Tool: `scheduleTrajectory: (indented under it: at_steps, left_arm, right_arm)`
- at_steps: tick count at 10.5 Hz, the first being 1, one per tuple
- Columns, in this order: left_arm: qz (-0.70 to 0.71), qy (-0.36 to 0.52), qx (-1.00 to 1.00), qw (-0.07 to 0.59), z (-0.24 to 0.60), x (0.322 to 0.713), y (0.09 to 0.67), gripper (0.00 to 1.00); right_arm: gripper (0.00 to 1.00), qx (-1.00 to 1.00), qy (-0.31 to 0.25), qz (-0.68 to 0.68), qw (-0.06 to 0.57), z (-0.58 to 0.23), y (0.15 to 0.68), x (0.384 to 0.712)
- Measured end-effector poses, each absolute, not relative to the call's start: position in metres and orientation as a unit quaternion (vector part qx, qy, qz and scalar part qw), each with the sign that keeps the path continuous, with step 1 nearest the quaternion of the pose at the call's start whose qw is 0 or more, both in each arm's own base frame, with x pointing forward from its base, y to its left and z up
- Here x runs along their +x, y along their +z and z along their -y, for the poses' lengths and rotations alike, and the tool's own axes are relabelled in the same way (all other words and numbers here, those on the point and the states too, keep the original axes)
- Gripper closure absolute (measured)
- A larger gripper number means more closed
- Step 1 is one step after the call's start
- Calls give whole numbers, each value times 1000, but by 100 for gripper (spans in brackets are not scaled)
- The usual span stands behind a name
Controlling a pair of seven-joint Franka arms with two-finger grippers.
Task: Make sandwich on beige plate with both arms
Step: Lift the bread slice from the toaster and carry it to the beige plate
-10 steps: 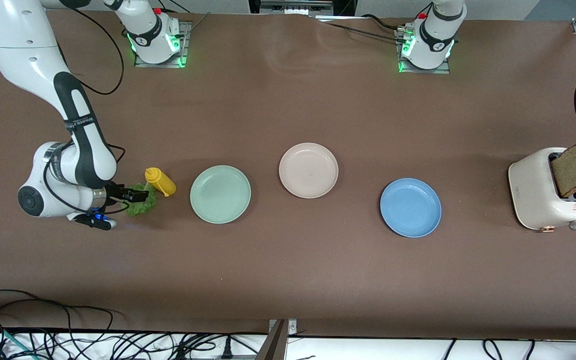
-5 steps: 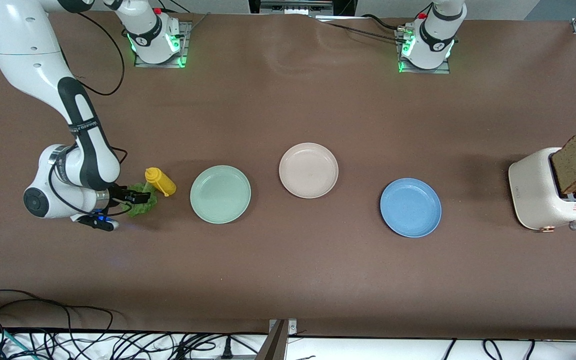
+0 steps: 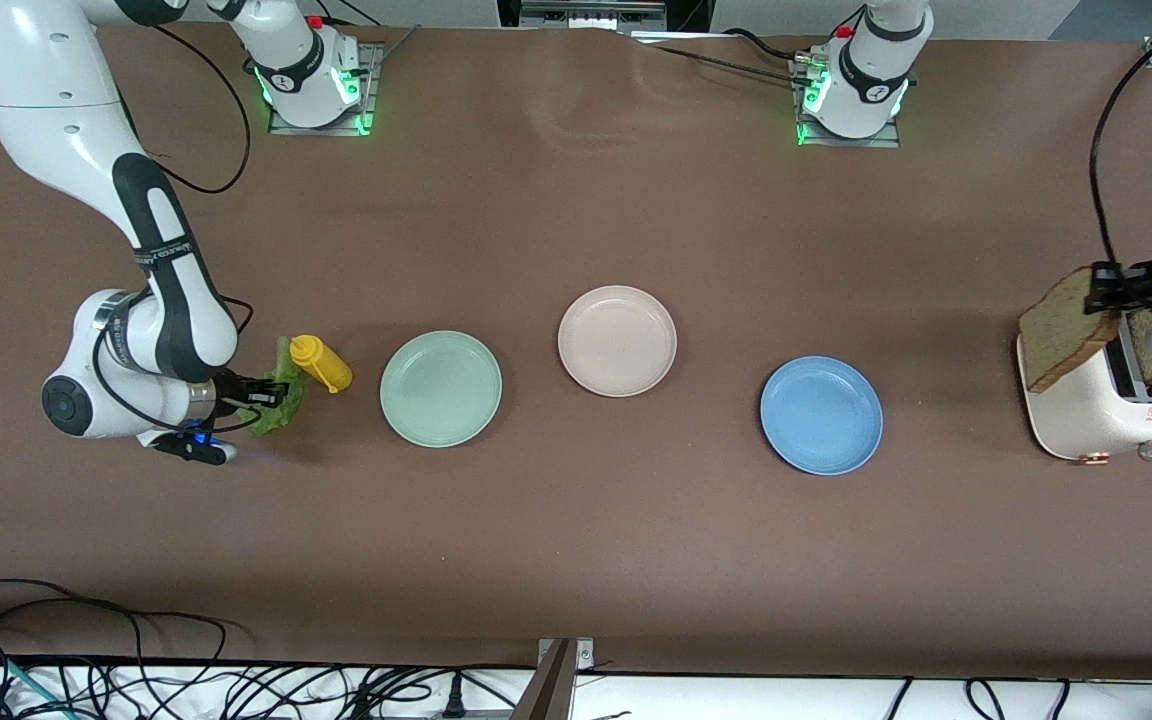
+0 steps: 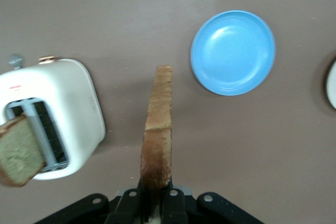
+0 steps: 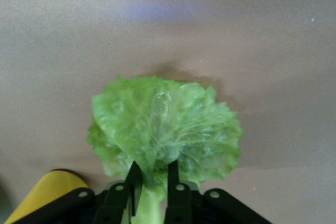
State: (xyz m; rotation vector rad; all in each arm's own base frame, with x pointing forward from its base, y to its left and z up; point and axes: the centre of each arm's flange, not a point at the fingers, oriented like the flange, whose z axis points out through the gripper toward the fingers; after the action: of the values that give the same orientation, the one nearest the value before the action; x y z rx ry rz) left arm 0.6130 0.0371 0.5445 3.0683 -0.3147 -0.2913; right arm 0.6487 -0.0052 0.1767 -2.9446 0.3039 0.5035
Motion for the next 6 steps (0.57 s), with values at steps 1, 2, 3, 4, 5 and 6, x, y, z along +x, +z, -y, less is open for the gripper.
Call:
scheduleTrajectory:
  at_steps: [1,2,3,4,5,6]
  left_arm:
    - [120,-100,987,40,-12,617,535,90]
    - [138,-110,983,60,13,621,523,90]
    - [152,-120,977,86,37,623,510,90]
    - [160,-131,972,113,56,626,496,90]
    - [160,-142,968,130,72,627,486,90]
    - [161,-150,965,142,89,627,478,90]
  right_arm:
    - [83,-978,170,-98,71,4,179,650]
    - [88,-978,175,-93,72,3,183,651]
    - [91,-977,184,-83,75,3,192,654]
    - [91,-975,195,-74,80,4,207,659]
    - [93,-972,207,-69,84,10,225,664]
    - [93,-971,215,-61,90,18,241,668]
